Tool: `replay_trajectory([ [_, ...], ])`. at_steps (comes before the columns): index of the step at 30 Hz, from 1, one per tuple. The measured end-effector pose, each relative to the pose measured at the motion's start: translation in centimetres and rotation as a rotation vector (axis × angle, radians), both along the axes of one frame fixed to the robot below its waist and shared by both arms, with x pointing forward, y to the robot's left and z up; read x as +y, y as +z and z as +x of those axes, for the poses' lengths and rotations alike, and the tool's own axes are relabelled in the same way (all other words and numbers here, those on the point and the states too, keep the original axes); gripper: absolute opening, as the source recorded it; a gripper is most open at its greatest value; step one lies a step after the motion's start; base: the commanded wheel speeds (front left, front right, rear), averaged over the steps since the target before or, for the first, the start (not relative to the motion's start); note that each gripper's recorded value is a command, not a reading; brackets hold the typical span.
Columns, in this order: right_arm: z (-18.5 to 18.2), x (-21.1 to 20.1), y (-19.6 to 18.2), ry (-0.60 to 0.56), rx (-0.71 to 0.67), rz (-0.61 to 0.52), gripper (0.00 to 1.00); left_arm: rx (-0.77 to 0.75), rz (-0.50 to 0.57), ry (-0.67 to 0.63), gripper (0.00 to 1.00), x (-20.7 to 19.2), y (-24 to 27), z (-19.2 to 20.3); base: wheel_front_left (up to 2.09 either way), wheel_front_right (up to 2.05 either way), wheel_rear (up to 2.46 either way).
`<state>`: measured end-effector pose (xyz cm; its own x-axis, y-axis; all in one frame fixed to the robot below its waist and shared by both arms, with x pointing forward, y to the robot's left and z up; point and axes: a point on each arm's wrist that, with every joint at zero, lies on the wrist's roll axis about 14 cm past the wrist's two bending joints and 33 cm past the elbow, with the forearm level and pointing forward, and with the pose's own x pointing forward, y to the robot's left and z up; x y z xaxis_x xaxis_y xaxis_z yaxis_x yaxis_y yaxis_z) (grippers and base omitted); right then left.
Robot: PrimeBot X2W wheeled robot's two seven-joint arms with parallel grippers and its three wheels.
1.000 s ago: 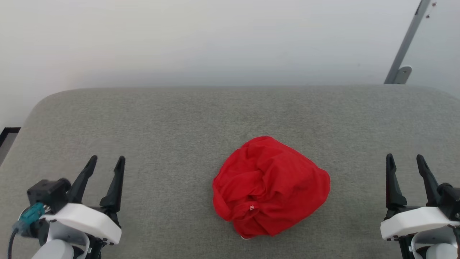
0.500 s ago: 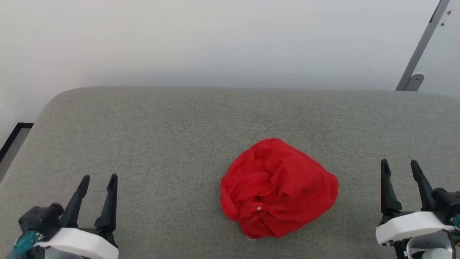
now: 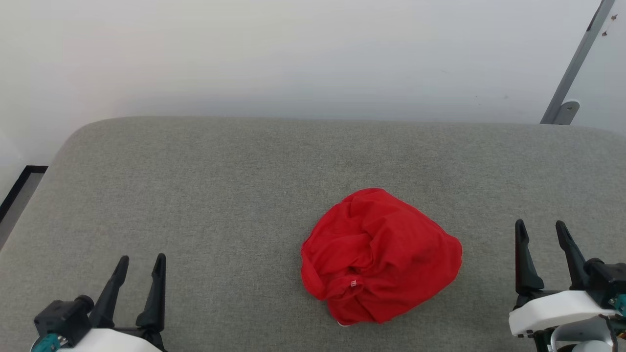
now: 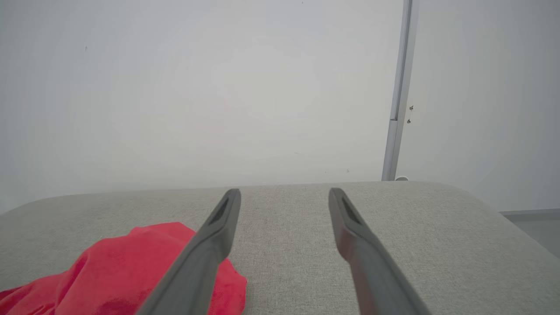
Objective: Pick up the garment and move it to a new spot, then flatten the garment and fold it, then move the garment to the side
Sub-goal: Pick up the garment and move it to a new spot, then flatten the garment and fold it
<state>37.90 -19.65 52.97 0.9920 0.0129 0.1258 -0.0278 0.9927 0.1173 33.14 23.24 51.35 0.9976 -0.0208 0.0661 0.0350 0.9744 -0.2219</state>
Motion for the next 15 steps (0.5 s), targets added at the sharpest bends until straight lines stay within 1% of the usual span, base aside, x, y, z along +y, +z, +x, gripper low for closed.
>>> replay_trajectory([
  [15,-0.36,0.07,-0.36,0.001,0.005,0.0,1.0,0.012,0.017,0.014,1.0,-0.18,-0.99,-0.83,0.0,0.0,0.0],
])
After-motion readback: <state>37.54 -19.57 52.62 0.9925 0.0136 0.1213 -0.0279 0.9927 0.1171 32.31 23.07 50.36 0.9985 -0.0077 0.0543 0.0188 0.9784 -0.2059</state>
